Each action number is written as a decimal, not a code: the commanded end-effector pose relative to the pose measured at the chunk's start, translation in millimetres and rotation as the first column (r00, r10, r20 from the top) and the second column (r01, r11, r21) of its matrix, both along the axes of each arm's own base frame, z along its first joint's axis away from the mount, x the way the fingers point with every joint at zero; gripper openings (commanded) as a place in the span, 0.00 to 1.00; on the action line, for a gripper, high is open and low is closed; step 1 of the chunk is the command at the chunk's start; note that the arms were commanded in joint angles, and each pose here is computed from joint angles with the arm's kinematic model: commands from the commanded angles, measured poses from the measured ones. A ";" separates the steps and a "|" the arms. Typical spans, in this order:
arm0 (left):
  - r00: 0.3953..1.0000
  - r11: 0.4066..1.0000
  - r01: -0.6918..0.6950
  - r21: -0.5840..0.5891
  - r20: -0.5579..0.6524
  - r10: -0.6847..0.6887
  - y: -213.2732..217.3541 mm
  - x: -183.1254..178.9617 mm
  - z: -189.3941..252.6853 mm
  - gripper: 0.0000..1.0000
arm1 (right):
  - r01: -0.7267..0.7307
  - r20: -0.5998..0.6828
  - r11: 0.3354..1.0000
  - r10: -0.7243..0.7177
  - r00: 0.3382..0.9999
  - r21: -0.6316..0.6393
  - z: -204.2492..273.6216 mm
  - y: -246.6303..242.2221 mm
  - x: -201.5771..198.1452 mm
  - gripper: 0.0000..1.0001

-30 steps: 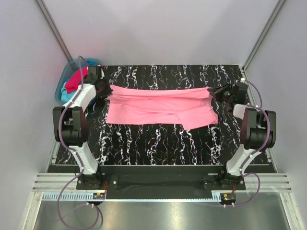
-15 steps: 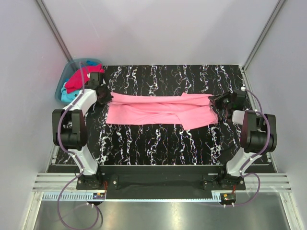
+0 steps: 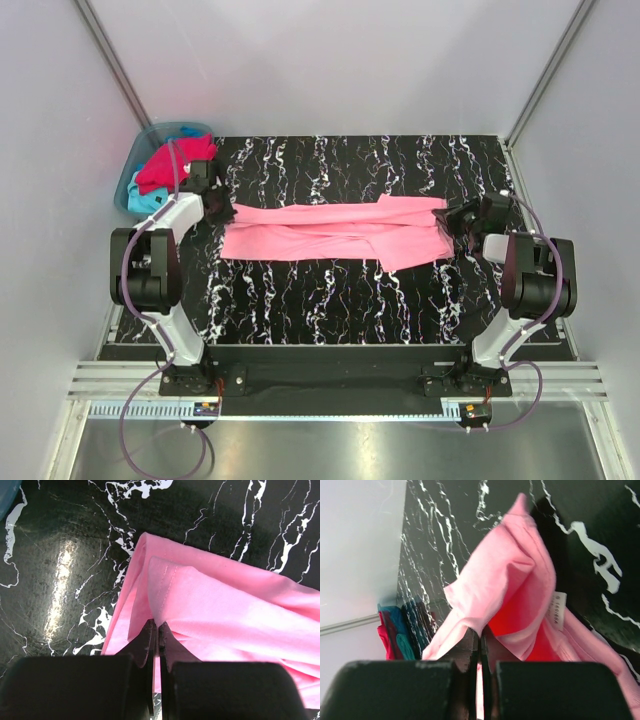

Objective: Fold and stack the t-shirts
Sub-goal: Fold the tshirt

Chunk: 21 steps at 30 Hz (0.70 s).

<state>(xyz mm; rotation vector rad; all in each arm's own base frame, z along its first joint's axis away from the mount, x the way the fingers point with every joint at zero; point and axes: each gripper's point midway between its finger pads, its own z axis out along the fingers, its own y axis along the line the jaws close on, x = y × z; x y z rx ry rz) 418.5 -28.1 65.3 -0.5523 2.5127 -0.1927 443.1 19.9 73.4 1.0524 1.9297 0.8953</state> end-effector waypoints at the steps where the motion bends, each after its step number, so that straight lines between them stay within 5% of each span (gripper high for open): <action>1: 0.998 0.997 -0.042 0.057 0.052 0.039 13.9 8.2 14.0 0.00 | 0.044 -0.026 0.999 -0.044 0.999 -0.004 -5.8 -3.8 -4.0 0.00; 10: 0.996 0.990 -0.080 0.121 -0.024 0.083 27.3 -5.3 1.5 0.06 | 0.105 -0.161 0.994 -0.103 0.982 0.006 -39.7 -8.2 -22.8 0.33; 13: 0.994 0.987 -0.097 0.129 -0.043 0.103 29.5 -9.5 1.5 0.24 | 0.135 -0.200 0.991 -0.134 0.971 -0.009 -42.7 -13.1 -25.3 0.43; 15: 0.992 0.985 -0.108 0.132 -0.047 0.116 30.8 -9.9 1.2 0.46 | 0.142 -0.182 0.990 -0.142 0.973 -0.014 -36.6 -14.8 -22.9 0.46; 21: 0.991 0.983 -0.129 0.131 -0.012 0.131 32.2 -7.2 17.4 0.56 | 0.150 0.004 0.988 -0.150 0.989 -0.034 25.7 -20.4 -3.2 0.49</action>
